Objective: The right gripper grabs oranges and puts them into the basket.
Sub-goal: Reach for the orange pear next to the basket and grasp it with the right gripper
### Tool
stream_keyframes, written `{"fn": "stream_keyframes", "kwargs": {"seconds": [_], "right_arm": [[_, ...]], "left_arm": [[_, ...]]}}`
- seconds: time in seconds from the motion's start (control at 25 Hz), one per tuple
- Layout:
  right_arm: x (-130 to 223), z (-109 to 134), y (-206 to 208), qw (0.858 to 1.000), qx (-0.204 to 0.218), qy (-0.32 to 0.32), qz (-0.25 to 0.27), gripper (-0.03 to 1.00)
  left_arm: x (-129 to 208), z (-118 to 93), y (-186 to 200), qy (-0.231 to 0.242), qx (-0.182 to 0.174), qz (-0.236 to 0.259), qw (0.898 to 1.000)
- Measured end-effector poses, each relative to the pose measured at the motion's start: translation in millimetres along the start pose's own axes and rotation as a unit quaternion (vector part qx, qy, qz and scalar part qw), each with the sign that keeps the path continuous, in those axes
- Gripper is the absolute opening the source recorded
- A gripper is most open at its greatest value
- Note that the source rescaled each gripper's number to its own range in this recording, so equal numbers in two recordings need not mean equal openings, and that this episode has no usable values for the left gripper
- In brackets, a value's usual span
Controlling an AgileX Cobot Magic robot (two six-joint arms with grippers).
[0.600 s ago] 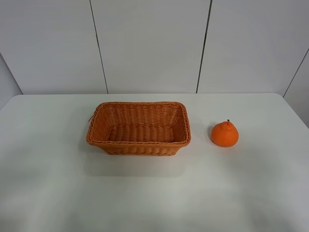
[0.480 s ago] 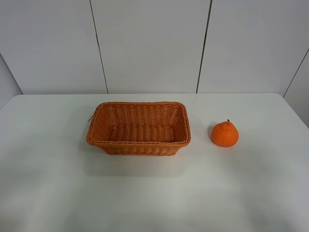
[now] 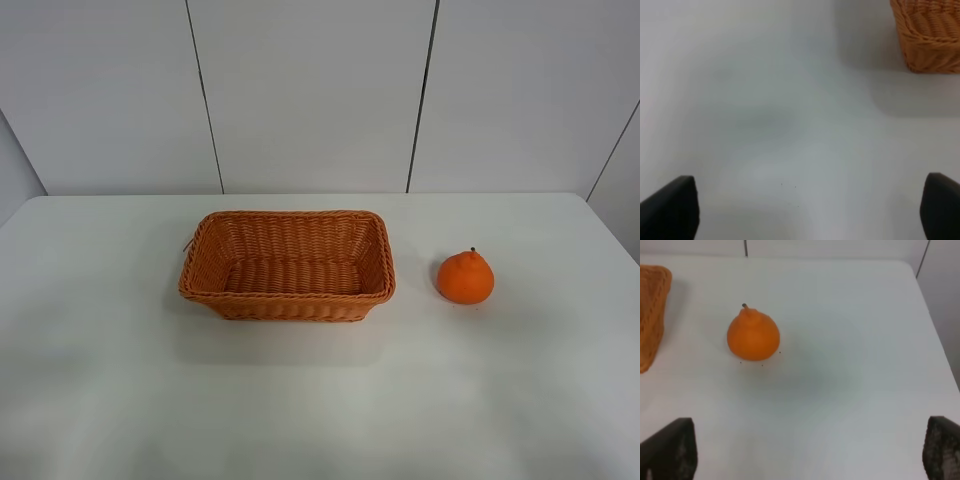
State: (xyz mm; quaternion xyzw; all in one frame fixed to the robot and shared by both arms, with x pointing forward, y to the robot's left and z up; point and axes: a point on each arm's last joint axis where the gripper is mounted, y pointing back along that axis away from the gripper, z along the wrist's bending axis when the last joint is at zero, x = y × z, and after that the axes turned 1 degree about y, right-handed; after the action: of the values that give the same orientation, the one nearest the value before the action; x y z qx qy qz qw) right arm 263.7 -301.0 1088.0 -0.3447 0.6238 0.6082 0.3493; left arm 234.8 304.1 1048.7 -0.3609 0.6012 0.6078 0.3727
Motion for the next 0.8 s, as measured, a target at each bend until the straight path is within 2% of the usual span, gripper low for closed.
{"fn": "stream_keyframes", "kwargs": {"seconds": [0.2,0.36,0.48,0.68,0.8], "right_arm": [[-59,1,-49,0.993,0.001,0.004,0.116,1.00],[-94,3,-115,0.977,0.000,0.009,0.215,1.00],[-107,5,-175,0.959,-0.004,0.021,0.284,1.00],[-118,8,-267,0.928,-0.017,0.041,0.371,1.00],[-126,17,-309,0.922,-0.033,0.048,0.384,1.00]], "left_arm": [[0,0,0,0.000,0.000,0.000,1.000],[0,0,0,0.000,0.000,0.000,1.000],[0,0,0,0.000,0.000,0.000,1.000],[0,0,0,0.000,0.000,0.000,1.000],[0,0,0,0.000,0.000,0.000,1.000]]}}
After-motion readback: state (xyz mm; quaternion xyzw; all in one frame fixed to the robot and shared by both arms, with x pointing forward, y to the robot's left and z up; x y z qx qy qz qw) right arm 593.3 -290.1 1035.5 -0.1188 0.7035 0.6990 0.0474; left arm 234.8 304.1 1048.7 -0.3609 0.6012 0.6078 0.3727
